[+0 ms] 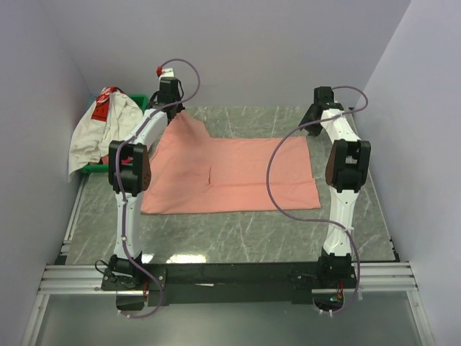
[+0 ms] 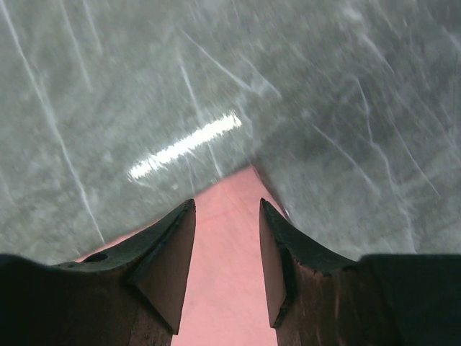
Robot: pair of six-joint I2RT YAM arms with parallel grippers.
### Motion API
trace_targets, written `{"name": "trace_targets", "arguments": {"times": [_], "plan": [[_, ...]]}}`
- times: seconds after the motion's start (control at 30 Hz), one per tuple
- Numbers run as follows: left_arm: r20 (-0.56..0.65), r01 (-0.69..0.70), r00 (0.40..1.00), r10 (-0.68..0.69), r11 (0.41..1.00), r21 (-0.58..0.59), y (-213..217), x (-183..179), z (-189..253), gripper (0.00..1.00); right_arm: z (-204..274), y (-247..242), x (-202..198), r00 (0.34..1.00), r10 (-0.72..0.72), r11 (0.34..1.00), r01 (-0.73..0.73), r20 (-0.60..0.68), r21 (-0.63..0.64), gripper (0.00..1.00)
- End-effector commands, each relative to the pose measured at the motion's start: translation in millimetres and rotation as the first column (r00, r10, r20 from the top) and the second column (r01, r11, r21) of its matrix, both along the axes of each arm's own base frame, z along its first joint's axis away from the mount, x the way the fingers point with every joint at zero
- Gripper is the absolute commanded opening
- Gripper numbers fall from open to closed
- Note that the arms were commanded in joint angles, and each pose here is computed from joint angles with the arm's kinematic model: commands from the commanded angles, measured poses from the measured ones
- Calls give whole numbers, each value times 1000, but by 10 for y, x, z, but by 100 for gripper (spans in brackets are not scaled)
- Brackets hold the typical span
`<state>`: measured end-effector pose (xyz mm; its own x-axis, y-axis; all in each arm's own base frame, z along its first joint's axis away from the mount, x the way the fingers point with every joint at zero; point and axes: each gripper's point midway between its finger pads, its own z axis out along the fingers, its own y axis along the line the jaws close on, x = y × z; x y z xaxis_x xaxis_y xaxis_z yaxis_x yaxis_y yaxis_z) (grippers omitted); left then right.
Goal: Fold and stack the t-shirts
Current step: Fold the tshirt
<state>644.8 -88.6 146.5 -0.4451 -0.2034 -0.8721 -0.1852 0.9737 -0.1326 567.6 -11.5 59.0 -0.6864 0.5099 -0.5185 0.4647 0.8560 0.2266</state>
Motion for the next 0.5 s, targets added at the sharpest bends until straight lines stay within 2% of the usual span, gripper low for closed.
{"name": "trace_targets", "arguments": {"times": [0.0,0.23,0.47], "plan": [[96,20,995,-18,1000,-20,11,29,450,0,-39,-43,76,999,-53,999,53,-9,10,47],[89,32,996,-28,998,-47,-26,27,408,0,-174,-128,3,993,-101,995,99,-56,-25,44],[90,38,995,-33,998,-55,-38,30,410,0,-244,-102,-8,992,-90,996,88,-91,-20,43]]}}
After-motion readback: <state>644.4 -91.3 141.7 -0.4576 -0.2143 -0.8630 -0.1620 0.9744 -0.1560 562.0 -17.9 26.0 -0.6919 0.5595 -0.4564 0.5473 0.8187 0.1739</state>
